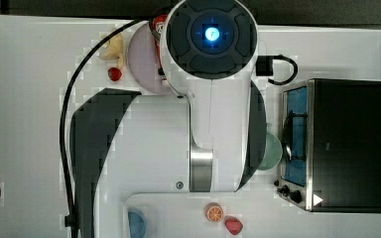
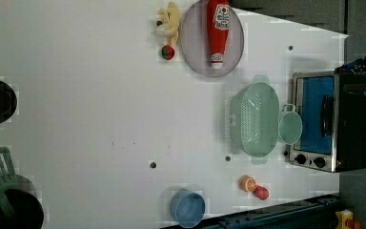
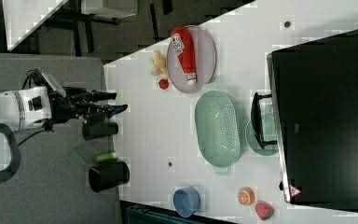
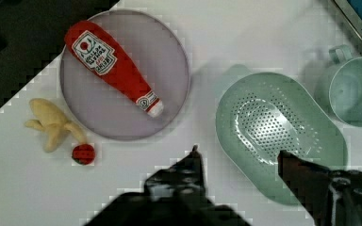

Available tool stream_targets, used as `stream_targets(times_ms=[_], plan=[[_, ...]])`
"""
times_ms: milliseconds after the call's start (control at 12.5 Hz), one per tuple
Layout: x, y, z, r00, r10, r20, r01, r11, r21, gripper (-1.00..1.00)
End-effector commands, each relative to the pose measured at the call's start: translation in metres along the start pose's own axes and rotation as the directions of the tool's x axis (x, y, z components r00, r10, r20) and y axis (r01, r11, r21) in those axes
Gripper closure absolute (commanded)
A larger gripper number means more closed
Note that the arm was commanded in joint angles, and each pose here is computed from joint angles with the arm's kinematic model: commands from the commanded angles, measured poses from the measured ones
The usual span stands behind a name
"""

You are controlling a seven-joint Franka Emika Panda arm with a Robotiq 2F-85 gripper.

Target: Drag strainer right to left.

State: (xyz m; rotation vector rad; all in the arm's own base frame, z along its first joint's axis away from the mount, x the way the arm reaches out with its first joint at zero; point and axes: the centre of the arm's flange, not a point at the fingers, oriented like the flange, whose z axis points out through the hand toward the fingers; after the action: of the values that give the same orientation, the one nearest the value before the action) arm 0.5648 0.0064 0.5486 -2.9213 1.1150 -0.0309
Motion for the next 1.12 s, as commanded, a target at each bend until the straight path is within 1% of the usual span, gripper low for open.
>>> stream_targets(times_ms=[80,240,400,560,720,800,960,1120], plan=[[-0.109,0.154,-0.095,0.989,0.144,-0.03,-0.145,0.989,-0.015,-0.6],[-0.109,0.154,-0.091,0.989,0.144,-0.025,-0.144,0.989,-0.021,-1.0],[-0.105,0.15,-0.069,0.99,0.143,-0.004,-0.143,0.989,-0.042,-1.0],[-0.095,0.14,-0.032,0.99,0.142,-0.005,-0.142,0.989,-0.044,-1.0],[-0.084,0.129,0.019,0.985,0.171,-0.008,-0.171,0.984,-0.043,-1.0],[-0.079,0.124,0.047,0.977,0.212,-0.01,-0.212,0.976,-0.043,-1.0],[-0.072,0.116,0.102,0.949,0.316,-0.011,-0.316,0.947,-0.048,-1.0],[-0.07,0.11,0.153,0.904,0.427,-0.011,-0.426,0.902,-0.065,-1.0]])
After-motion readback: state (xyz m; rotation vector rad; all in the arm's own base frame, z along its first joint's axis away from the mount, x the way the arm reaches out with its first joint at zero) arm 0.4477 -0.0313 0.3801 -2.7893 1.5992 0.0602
